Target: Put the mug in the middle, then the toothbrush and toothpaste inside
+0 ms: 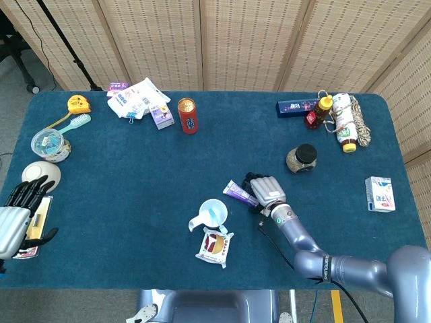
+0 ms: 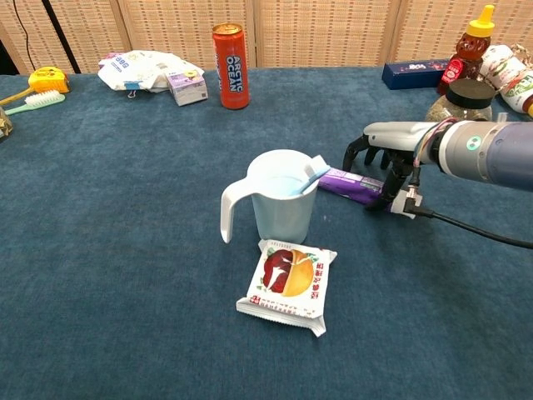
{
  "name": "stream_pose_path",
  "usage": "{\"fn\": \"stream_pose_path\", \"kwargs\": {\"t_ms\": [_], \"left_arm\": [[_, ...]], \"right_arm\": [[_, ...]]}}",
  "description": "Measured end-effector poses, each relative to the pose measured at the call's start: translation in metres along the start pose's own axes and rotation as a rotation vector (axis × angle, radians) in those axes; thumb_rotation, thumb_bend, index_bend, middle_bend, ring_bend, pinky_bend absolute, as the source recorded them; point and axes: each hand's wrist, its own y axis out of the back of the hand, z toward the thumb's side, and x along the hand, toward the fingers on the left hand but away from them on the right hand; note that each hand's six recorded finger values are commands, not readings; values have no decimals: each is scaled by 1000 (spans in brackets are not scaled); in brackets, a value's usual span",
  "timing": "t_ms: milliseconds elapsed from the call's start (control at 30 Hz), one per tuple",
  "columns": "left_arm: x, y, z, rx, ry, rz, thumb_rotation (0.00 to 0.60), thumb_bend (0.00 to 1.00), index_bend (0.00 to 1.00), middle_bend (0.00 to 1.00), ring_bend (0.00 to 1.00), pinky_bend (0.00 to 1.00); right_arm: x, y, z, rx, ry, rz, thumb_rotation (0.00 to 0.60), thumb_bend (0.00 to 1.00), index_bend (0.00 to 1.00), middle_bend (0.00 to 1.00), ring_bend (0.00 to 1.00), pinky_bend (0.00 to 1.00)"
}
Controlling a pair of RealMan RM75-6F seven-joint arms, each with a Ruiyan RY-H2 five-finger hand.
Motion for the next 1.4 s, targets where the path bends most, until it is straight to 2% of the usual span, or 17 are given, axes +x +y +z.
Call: {"fn": "stream_pose_path", "kwargs": {"t_ms": [100,233,300,600,767,1233,1400], "left_arm": [[0,-1,0,2,-1,-3,600,220,0,0,0,0],[0,-1,2,6,-4,-4,600,220,0,0,0,0],[0,-2,2,8,-4,-5,600,220,0,0,0,0],[0,-3,3,11,-6,-10,600,220,0,0,0,0],[0,-3,4,9,-8,-14,600,220,0,0,0,0],[-1,-4,5,5,-16,-19,600,220,0,0,0,0],[-2,-4,5,1,-21,-23,600,220,0,0,0,0]], "right_arm": [[0,1,-1,1,4,-24,600,348,414,400,335,593],[0,3,-1,-12,14,-60,600,492,474,453,386,653],[0,3,-1,-24,21,-75,600,531,489,465,398,665],[2,9,-3,-60,47,-130,600,575,540,512,441,702],[7,21,-3,-76,73,-181,600,584,546,515,444,705],[37,80,-12,-75,104,-330,600,603,552,516,444,705],[55,102,-14,-34,120,-383,600,610,555,517,444,705]]}}
